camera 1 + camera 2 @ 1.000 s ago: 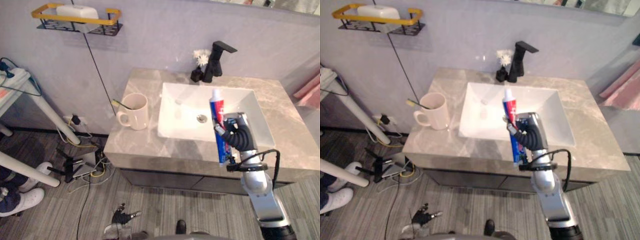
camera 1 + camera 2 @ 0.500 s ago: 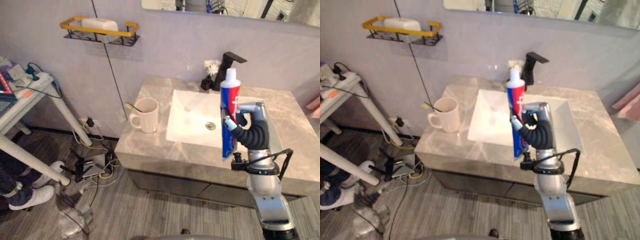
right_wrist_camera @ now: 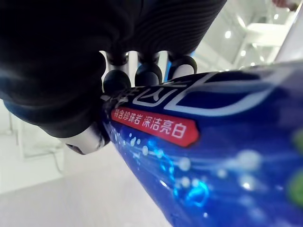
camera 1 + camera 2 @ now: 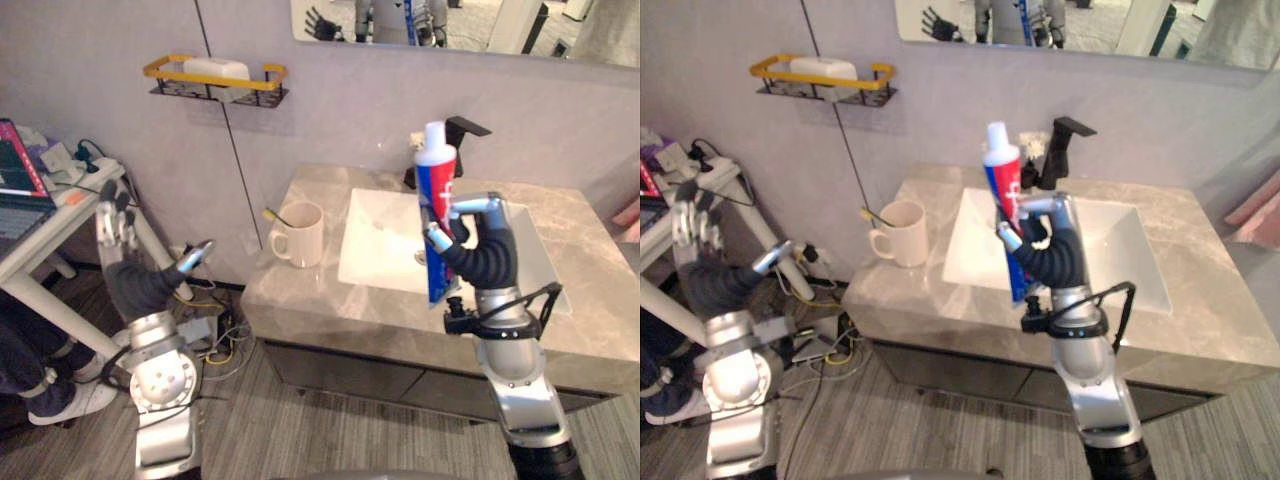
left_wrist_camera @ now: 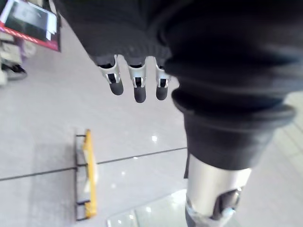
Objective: Organize washtable
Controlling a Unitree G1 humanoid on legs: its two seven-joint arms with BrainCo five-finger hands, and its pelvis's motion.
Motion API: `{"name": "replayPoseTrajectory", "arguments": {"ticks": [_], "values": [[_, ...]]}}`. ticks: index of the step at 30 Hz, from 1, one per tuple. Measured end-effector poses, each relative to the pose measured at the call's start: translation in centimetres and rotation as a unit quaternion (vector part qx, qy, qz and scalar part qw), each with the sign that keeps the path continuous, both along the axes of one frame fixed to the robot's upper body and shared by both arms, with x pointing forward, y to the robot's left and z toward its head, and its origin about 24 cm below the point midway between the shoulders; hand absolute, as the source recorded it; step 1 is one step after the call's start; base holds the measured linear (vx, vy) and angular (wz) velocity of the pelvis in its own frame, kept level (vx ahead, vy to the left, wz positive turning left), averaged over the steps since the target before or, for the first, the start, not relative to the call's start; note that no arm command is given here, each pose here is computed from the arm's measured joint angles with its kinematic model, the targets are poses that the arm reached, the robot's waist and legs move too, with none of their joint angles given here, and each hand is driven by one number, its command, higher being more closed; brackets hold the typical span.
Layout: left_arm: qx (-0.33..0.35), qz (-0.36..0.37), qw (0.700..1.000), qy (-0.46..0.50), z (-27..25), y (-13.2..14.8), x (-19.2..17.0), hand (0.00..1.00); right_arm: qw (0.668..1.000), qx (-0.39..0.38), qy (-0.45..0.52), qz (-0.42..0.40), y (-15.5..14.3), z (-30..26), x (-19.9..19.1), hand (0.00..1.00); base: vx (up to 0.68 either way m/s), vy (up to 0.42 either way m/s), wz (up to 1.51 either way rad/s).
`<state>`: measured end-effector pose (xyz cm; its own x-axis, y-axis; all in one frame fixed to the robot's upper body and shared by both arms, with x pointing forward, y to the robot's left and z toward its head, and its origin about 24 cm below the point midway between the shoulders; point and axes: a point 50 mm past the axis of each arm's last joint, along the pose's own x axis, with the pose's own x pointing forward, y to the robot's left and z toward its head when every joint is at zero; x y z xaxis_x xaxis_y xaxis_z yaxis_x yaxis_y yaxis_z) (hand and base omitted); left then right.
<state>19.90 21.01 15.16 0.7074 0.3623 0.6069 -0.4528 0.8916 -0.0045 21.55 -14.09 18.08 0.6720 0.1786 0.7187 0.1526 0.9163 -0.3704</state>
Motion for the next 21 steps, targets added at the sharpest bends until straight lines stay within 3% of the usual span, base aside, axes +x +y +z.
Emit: {"name": "replayPoseTrajectory", "arguments": {"ticks": [4,7,11,21], "values": [[0.010,-0.056,0.998,-0.033,1.4,-1.5,0.1,0.00,1.000,-0.007,0.005,0.013,0.4,-0.1,0.0,1.00,-0.06,-0.009,0.00],[-0.013,-0.142,0.988,-0.054,2.1,-3.1,0.7,0.00,0.999,-0.018,0.003,0.034,1.2,0.1,0.3,1.00,-0.07,0.000,0.00],[-0.062,-0.278,0.956,-0.076,3.1,-5.5,1.5,0.00,0.996,-0.045,0.009,0.070,2.7,0.1,1.0,1.00,-0.03,0.001,-0.01],[-0.158,-0.456,0.876,-0.021,2.3,-9.4,3.3,0.00,0.988,-0.113,0.034,0.103,4.1,-0.6,2.2,1.00,0.00,0.004,-0.01]]}}
